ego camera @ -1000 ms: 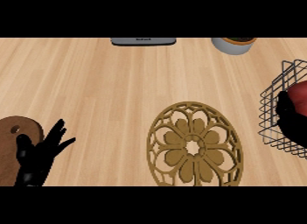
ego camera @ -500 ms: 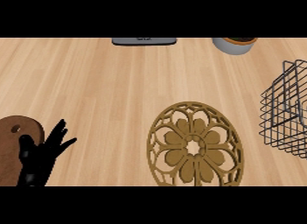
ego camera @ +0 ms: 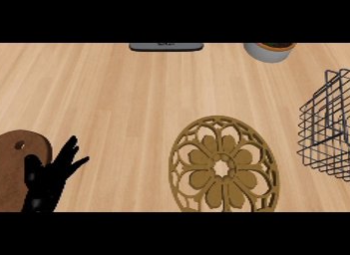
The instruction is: Pick the bell pepper from the placemat and place it in the basket
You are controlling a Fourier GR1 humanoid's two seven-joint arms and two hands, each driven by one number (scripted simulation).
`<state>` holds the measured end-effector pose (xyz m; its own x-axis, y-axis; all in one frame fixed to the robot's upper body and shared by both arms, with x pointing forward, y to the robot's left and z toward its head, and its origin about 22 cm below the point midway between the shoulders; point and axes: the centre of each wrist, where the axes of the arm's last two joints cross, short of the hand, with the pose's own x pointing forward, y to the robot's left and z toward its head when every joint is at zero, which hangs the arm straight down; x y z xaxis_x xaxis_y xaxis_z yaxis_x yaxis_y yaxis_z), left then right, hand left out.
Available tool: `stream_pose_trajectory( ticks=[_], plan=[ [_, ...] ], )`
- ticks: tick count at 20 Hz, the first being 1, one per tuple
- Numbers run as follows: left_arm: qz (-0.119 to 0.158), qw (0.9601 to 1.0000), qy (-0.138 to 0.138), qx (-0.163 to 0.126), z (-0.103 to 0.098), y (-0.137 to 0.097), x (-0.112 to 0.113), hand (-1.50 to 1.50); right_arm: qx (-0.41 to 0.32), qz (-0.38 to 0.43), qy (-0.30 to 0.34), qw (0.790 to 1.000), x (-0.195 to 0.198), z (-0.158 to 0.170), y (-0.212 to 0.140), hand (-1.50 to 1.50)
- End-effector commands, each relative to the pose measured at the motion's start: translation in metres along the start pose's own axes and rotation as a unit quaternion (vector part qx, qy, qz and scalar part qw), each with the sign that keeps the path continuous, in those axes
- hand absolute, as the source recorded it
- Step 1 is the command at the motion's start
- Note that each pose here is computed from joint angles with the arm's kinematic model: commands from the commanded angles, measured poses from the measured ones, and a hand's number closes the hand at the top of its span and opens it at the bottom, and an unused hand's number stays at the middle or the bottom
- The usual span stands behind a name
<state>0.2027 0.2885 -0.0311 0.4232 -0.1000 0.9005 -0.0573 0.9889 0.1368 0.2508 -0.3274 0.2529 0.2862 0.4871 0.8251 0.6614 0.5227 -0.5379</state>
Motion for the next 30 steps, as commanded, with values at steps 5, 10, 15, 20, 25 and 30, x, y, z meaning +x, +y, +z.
stream_pose_trajectory(
  ticks=[5,10,15,20,25,30],
  plan=[
    [-0.013,0.9981,0.061,0.002,0.002,0.005,-0.034,0.00,0.013,-0.050,0.031,0.998,-0.049,-0.033,-0.001,1.50],
    [-0.003,0.9981,0.061,-0.006,0.003,0.003,-0.001,0.00,0.015,-0.049,0.024,0.998,-0.077,-0.042,-0.007,1.50],
    [-0.006,0.9982,0.060,-0.004,0.004,0.003,-0.024,0.00,-0.022,0.098,0.049,0.994,-0.112,-0.046,-0.013,1.50],
    [-0.004,0.9976,0.069,0.003,0.005,-0.001,-0.022,0.00,-0.016,0.121,0.014,0.992,-0.130,-0.043,-0.025,-1.50],
    [0.001,0.9978,0.066,-0.002,0.000,0.018,-0.030,0.00,-0.051,0.079,0.007,0.996,-0.129,-0.050,-0.049,-1.50],
    [-0.009,0.9982,0.059,0.008,-0.009,0.005,-0.026,0.00,-0.081,0.026,0.020,0.996,-0.122,-0.051,-0.081,-1.50]
  ],
)
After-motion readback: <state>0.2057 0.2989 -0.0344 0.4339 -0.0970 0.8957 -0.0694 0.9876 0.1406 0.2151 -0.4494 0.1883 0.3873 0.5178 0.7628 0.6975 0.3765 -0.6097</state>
